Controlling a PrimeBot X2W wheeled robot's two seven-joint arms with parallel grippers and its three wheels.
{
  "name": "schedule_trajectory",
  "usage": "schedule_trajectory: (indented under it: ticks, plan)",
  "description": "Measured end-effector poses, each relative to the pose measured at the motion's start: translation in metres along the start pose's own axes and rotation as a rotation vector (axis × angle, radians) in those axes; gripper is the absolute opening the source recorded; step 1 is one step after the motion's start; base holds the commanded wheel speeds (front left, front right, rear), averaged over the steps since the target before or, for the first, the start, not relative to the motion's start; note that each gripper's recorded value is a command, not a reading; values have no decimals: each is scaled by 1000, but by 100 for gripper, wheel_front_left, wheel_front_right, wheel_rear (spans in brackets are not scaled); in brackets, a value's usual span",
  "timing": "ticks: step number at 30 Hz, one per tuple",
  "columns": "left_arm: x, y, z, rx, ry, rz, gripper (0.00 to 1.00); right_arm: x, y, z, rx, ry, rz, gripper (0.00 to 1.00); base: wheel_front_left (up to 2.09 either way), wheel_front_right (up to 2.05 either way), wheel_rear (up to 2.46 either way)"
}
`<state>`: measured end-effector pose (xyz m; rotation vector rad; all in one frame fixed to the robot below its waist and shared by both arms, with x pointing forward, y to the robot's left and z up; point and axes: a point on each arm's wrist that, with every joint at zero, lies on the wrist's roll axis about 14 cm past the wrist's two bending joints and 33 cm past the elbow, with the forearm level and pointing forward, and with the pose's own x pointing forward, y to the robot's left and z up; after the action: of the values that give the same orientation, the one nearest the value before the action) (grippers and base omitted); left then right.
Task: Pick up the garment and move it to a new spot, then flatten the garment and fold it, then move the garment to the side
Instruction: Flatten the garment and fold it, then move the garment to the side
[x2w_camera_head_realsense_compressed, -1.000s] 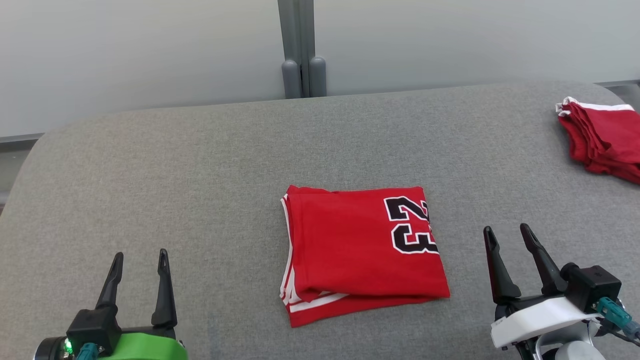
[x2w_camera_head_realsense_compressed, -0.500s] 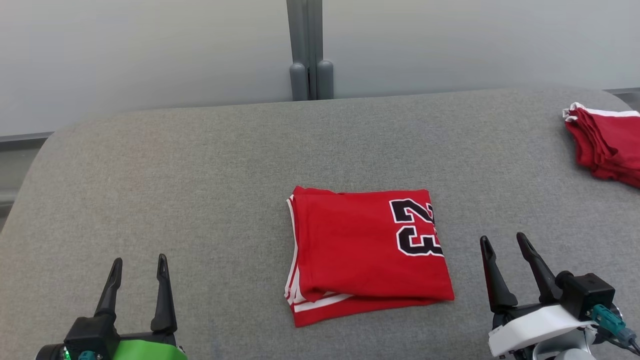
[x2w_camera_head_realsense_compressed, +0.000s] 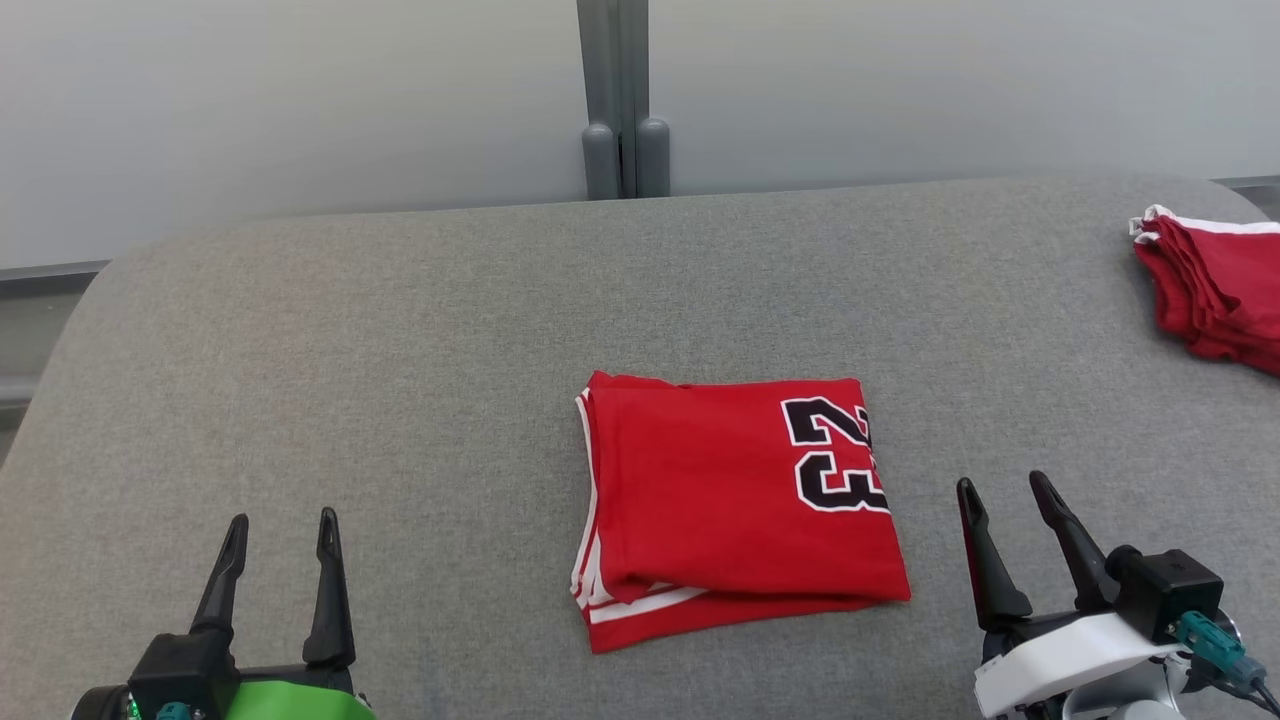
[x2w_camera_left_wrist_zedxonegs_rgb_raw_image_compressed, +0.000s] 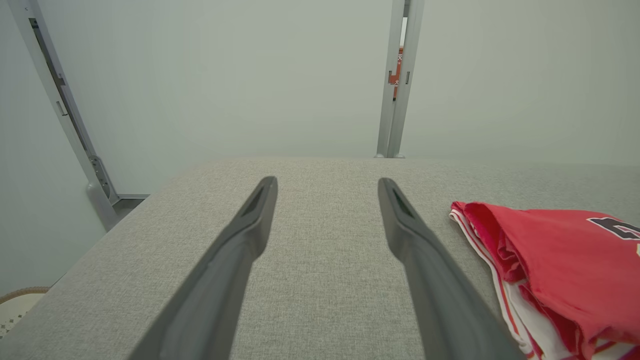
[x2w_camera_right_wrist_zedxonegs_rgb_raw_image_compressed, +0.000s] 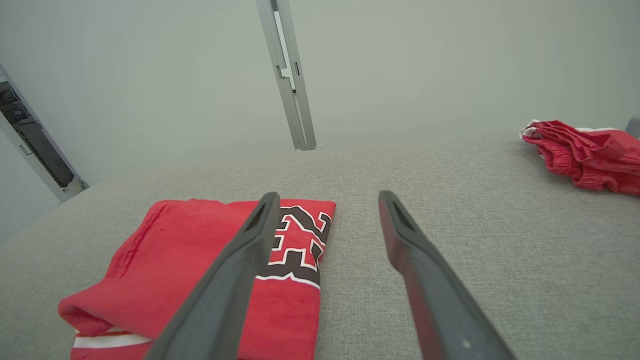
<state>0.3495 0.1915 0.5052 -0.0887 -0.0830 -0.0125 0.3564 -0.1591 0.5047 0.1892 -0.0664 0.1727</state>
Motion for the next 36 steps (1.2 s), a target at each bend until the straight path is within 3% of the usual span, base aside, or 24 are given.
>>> schedule_trajectory:
  ticks: [19, 28, 36]
  plan:
    - [1, 0, -2, 4, 7, 0, 100, 0, 2, -4, -2, 15, 8, 100, 0, 0, 0]
    - [2, 0, -7, 6, 22, 2, 100, 29, 17, 11, -39, -26, 89, 100, 0, 0, 0]
    - [7, 0, -11, 7, 33, 4, 100, 63, 24, 2, -73, 24, 138, 100, 0, 0, 0]
